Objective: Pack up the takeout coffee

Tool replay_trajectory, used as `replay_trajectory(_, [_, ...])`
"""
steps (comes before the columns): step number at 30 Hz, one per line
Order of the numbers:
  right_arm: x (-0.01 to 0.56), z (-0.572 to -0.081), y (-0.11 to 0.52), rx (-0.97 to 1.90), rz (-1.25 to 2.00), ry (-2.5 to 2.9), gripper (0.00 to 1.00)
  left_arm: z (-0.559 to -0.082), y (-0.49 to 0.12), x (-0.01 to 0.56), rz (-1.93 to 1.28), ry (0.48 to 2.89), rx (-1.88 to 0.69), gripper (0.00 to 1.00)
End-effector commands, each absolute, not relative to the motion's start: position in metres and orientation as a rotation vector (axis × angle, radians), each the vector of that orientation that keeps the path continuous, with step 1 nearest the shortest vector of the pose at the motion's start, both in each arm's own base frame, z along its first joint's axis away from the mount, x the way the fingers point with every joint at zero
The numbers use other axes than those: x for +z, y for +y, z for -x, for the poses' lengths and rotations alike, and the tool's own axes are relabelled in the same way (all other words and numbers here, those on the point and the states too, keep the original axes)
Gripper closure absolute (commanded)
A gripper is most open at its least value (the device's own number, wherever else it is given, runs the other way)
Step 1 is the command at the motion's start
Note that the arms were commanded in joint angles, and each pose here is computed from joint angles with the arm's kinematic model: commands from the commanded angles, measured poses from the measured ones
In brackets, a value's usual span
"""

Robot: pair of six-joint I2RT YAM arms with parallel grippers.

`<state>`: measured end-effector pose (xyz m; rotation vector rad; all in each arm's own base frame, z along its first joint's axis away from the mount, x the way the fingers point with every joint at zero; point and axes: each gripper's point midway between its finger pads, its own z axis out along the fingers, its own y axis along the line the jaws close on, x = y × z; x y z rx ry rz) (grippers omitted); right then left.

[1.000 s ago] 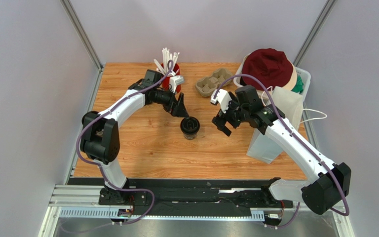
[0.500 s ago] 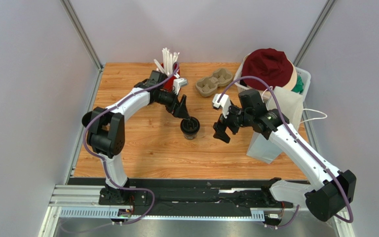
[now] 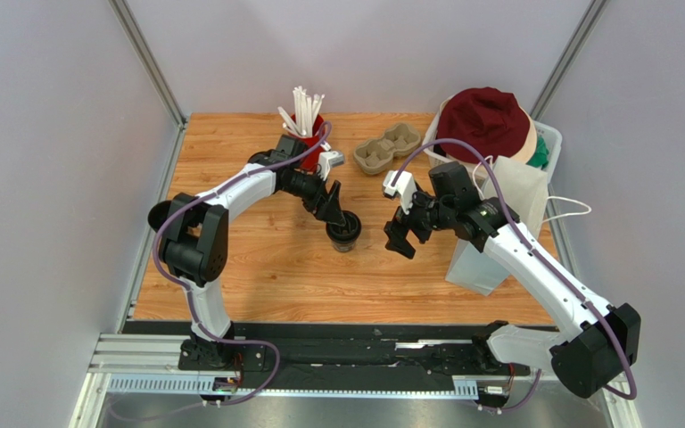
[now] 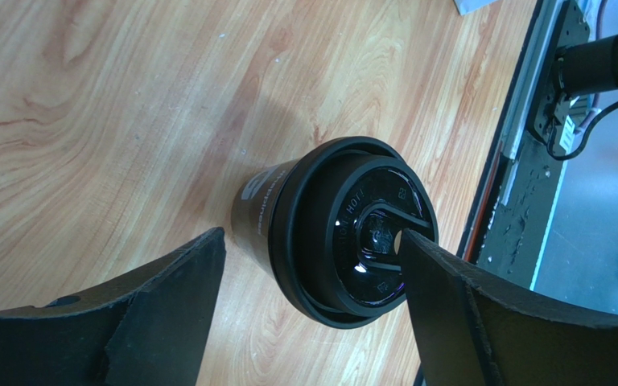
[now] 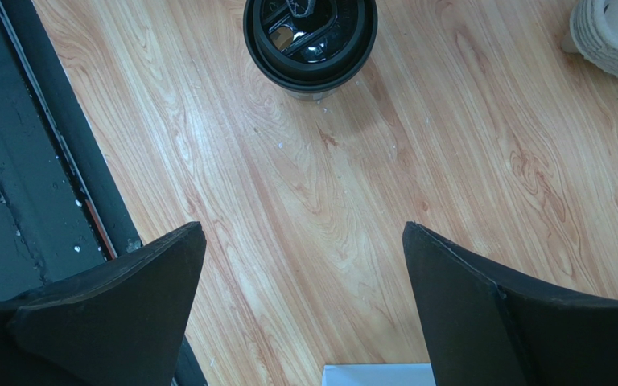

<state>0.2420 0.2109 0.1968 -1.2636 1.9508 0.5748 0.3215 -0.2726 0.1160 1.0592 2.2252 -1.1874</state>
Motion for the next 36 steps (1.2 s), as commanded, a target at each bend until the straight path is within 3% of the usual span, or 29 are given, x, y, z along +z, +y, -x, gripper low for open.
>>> replay_trajectory(1, [0.202,-0.249,0.214,0.565,1.239,1.921,0.01,-0.321,-0.277,0.11,-1.118,2.182,-1.177,0.15])
replay_trajectory(16, [0.191,-0.247,0.218,0.611,1.241,1.958,0.02,-0.317,-0.277,0.085,-1.106,2.233,-1.212,0.37])
replay_trajectory(21, [0.188,-0.253,0.224,0.636,1.202,1.987,0.05,-0.317,-0.278,0.074,-1.092,2.266,-1.233,0.56])
replay_trajectory(25, [0.185,-0.262,0.232,0.667,1.152,2.026,0.07,-0.315,-0.277,0.066,-1.091,2.287,-1.24,0.64])
replay_trajectory(32, [0.18,-0.27,0.249,0.77,1.133,2.114,0.12,-0.316,-0.276,0.064,-1.082,2.297,-1.235,0.63])
replay_trajectory(35, [0.177,-0.273,0.253,0.787,1.127,2.129,0.14,-0.316,-0.277,0.071,-1.086,2.277,-1.235,0.56])
replay_trajectory(36, [0.176,-0.273,0.253,0.786,1.125,2.132,0.14,-0.316,-0.277,0.073,-1.088,2.271,-1.237,0.49])
